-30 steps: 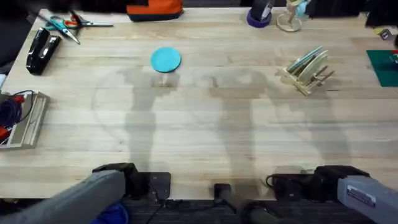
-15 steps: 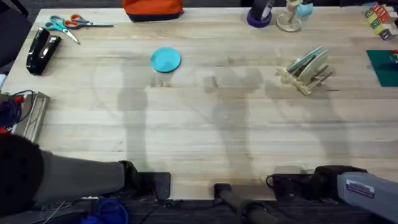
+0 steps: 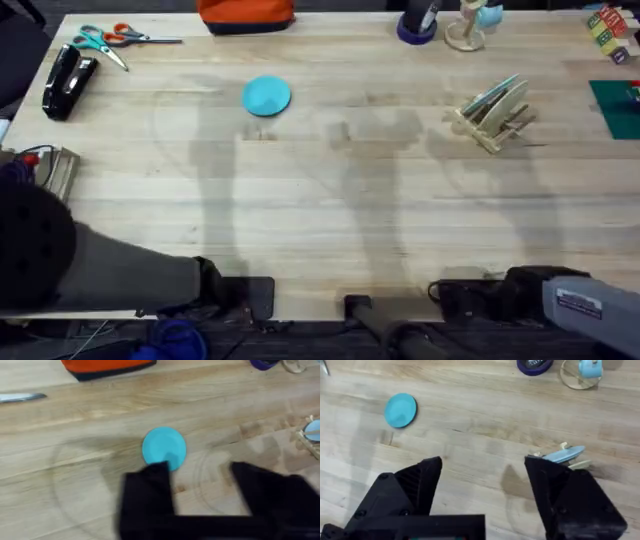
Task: Pick up the plates from the table one by one and place each into a slot on the dish rack.
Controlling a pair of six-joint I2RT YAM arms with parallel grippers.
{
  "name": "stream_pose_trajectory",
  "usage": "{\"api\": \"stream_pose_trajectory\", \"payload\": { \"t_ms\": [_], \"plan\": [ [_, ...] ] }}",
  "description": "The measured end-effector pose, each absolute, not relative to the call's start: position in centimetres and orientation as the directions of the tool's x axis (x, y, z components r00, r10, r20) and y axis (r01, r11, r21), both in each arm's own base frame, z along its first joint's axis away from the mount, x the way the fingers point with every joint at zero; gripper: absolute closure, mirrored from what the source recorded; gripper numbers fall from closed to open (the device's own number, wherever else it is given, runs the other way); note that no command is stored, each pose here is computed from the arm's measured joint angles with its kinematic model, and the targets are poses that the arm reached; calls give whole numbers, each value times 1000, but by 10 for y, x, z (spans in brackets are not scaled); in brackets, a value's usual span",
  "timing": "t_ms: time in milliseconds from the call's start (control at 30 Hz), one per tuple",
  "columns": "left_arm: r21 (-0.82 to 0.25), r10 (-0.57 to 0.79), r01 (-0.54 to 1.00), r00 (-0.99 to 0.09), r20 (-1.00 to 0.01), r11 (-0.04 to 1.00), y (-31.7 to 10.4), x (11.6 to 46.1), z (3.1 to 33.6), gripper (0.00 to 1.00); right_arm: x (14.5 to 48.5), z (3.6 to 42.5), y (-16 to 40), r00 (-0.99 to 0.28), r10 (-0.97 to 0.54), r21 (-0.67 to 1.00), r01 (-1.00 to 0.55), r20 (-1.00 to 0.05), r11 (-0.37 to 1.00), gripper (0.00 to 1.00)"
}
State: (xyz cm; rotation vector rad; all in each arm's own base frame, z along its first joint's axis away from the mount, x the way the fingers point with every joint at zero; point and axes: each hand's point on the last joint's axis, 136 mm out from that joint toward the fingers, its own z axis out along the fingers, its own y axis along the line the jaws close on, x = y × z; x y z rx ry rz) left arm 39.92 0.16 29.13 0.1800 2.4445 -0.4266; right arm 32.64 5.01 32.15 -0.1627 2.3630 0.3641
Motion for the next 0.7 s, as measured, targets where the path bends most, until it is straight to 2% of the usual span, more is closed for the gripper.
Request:
{"api": "stream_pose_trajectory", "payload": {
  "t_ms": [33,133,167,467,700],
  "plan": [
    [-265,22,229,-793,-608,937,2,402,286,423,326,321,50,-727,-13,214,-219,-687,952,6],
    [-280,18,220,-815,-580,934,3,408,272,875,326,321,50,-727,-13,214,-219,-687,952,7],
    [-281,22,222,-819,-573,934,3,409,268,938,326,321,50,-727,-13,214,-219,-687,952,7],
    [-296,69,284,-817,-572,912,-2,416,256,961,326,321,50,-727,-13,214,-219,-686,952,7],
    [-394,104,382,-815,-570,836,-9,420,238,961,326,321,50,-727,-13,214,-219,-686,952,7]
  ]
}}
